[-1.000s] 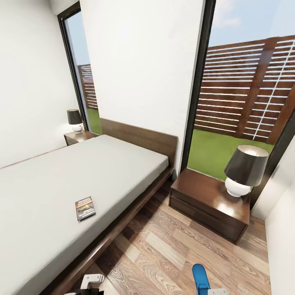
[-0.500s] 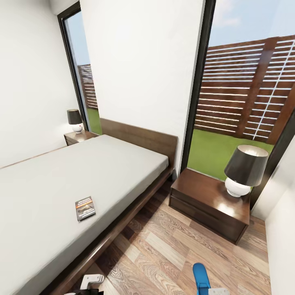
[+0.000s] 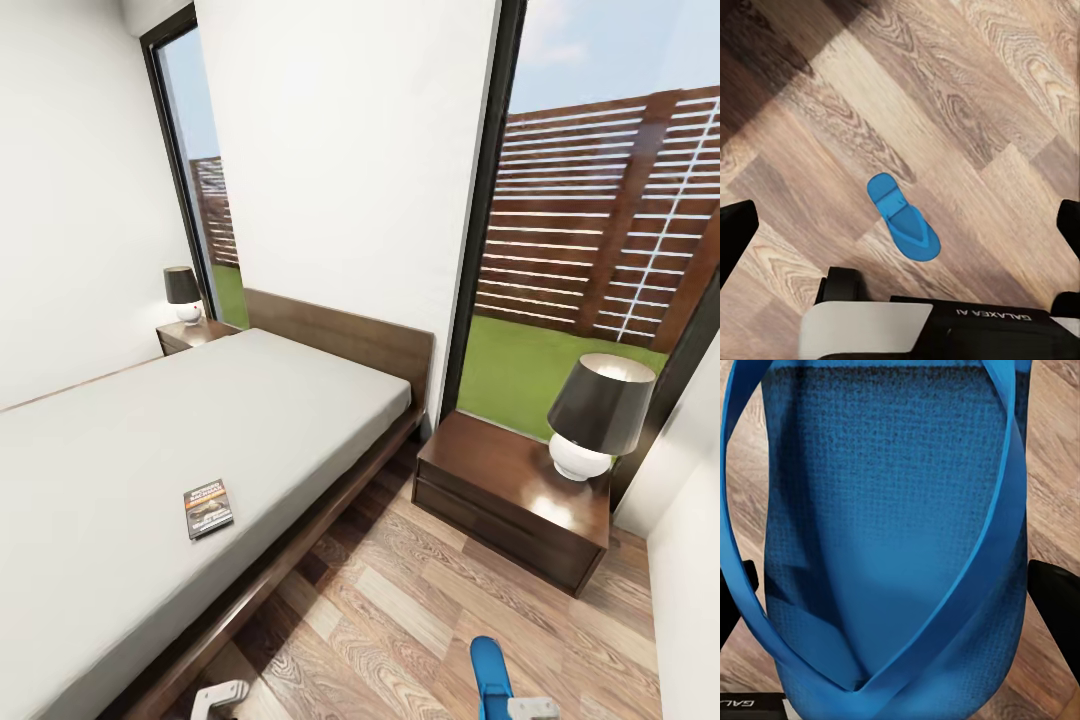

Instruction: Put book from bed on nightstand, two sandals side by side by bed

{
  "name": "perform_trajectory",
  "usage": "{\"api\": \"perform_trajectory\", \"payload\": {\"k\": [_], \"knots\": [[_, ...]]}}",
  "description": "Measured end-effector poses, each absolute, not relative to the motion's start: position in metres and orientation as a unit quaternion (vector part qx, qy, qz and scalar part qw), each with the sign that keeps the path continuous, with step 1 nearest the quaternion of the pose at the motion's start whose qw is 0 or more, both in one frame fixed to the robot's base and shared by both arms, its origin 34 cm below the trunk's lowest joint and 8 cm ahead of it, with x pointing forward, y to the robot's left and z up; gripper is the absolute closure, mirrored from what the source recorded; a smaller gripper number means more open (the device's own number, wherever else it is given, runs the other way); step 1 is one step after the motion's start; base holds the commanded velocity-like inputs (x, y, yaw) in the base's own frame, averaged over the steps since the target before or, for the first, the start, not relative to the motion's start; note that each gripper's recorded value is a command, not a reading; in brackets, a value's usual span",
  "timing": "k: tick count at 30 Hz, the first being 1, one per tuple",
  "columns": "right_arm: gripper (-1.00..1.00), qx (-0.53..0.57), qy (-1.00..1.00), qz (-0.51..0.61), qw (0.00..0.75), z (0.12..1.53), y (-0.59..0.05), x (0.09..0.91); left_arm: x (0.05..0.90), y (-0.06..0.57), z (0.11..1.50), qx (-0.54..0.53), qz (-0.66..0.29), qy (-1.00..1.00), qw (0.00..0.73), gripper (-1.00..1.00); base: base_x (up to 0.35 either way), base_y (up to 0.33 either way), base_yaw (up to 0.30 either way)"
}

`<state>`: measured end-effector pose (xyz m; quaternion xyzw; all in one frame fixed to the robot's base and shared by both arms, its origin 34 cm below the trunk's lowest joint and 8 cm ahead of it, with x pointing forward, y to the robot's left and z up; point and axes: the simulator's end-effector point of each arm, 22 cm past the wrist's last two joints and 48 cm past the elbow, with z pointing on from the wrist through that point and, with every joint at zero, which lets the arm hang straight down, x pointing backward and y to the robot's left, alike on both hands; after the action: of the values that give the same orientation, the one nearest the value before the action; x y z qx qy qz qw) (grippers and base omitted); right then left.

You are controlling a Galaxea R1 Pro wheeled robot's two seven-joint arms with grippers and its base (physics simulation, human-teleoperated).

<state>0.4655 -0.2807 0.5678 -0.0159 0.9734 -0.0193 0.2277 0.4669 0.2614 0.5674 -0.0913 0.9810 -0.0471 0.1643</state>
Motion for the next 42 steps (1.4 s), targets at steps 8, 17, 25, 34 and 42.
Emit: {"api": "perform_trajectory", "payload": {"k": [8, 17, 25, 34, 42], "knots": [[1.0, -0.016, 0.965, -0.019, 0.262, 0.585, -0.278, 0.498, 0.464, 0.259, 0.566, -0.132, -0.06, 0.977, 0.157, -1.0, 0.0, 0.0, 0.0], [1.0, -0.016, 0.968, -0.016, 0.251, 0.597, -0.272, 0.515, 0.465, 0.258, 0.566, -0.142, -0.061, 0.975, 0.159, -1.0, 0.0, 0.0, 0.0], [1.0, -0.017, 0.963, -0.007, 0.27, 0.618, -0.257, 0.544, 0.466, 0.259, 0.567, -0.143, -0.06, 0.974, 0.163, -1.0, 0.0, 0.0, 0.0], [1.0, -0.022, 0.962, 0.003, 0.272, 0.628, -0.237, 0.558, 0.471, 0.26, 0.569, -0.141, -0.058, 0.972, 0.176, -1.0, 0.0, 0.0, 0.0], [1.0, -0.019, 0.962, 0.004, 0.274, 0.631, -0.235, 0.564, 0.472, 0.259, 0.569, -0.143, -0.059, 0.972, 0.178, -1.0, 0.0, 0.0, 0.0]]}}
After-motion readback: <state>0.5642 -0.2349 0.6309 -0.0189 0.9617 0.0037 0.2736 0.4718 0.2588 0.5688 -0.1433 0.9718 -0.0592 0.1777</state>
